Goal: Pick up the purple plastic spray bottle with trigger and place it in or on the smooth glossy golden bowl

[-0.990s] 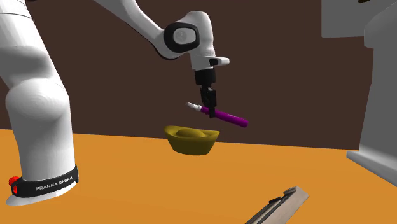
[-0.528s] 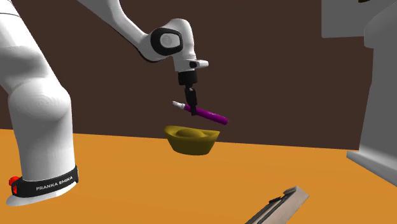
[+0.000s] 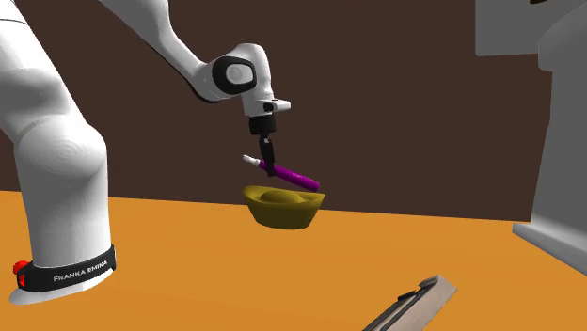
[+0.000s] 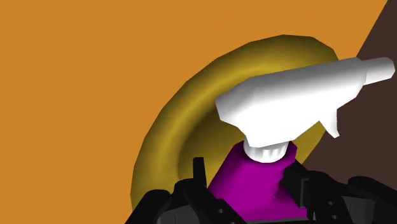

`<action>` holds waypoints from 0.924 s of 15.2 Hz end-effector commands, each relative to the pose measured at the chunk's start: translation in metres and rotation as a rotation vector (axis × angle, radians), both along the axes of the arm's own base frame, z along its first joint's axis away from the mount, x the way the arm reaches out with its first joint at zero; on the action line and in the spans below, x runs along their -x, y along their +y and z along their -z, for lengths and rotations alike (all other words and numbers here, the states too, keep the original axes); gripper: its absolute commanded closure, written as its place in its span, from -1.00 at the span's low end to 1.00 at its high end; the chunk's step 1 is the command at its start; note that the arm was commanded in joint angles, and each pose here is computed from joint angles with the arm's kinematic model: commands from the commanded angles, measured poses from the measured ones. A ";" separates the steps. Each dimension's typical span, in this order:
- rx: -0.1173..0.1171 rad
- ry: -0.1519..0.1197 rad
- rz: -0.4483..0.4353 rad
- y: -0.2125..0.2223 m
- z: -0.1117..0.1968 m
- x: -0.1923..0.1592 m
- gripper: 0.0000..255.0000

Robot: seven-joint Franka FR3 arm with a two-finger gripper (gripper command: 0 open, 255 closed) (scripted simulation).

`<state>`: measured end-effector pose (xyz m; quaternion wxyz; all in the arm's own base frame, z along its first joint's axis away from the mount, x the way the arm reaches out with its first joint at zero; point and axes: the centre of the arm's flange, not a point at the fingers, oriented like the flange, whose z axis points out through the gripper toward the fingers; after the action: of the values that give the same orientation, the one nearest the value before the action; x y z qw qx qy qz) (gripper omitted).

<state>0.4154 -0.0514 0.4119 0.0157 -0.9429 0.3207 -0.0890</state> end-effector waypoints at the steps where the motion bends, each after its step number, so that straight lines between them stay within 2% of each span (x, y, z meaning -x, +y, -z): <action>1: 0.000 -0.001 0.000 0.001 0.010 -0.001 1.00; 8: 0.000 -0.001 0.000 0.001 0.047 -0.001 1.00; 14: 0.000 -0.001 0.000 0.001 0.050 -0.001 1.00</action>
<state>0.4163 -0.0507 0.3619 0.0158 -0.9428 0.3208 -0.0893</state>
